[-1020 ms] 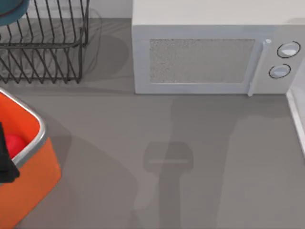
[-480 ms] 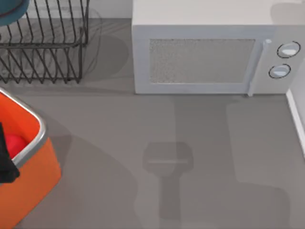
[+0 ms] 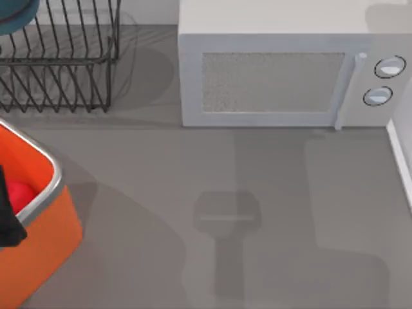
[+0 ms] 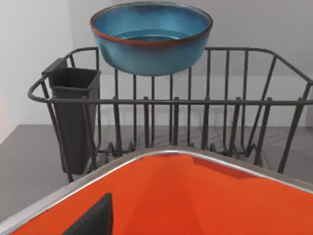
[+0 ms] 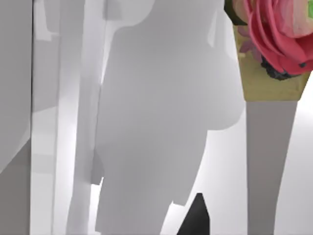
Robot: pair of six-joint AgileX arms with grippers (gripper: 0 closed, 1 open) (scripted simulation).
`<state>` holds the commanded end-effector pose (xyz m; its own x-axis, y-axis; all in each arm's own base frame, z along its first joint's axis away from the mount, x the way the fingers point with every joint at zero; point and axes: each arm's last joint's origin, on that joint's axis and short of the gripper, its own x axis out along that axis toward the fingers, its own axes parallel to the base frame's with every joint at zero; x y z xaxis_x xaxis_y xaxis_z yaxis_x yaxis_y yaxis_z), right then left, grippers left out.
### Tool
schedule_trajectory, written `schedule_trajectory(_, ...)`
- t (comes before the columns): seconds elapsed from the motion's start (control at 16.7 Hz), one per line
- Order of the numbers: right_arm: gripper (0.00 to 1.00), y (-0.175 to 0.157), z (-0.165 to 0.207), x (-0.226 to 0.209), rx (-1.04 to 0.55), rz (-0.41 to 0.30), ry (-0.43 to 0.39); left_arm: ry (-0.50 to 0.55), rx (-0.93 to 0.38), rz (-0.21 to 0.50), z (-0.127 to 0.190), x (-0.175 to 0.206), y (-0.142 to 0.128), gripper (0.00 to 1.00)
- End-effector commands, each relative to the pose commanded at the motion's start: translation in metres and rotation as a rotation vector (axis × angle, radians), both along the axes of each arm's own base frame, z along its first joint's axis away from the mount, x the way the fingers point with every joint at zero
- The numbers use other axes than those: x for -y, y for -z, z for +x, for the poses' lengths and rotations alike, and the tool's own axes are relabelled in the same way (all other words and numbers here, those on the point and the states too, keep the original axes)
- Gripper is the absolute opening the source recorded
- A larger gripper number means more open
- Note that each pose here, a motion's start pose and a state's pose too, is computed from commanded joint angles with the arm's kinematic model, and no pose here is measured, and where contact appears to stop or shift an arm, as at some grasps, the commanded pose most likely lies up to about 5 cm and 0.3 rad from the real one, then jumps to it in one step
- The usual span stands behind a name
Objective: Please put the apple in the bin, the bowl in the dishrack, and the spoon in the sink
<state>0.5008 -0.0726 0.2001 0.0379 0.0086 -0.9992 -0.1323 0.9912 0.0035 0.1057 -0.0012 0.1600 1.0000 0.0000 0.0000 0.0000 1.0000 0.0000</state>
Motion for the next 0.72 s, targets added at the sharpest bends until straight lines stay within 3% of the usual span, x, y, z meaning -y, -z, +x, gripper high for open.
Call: schedule_trajectory(0.72,0.00,0.044,-0.001,-0.003,-0.013,0.000,-0.005,0.000,0.000,0.000,0.000,0.000,0.000,1.00)
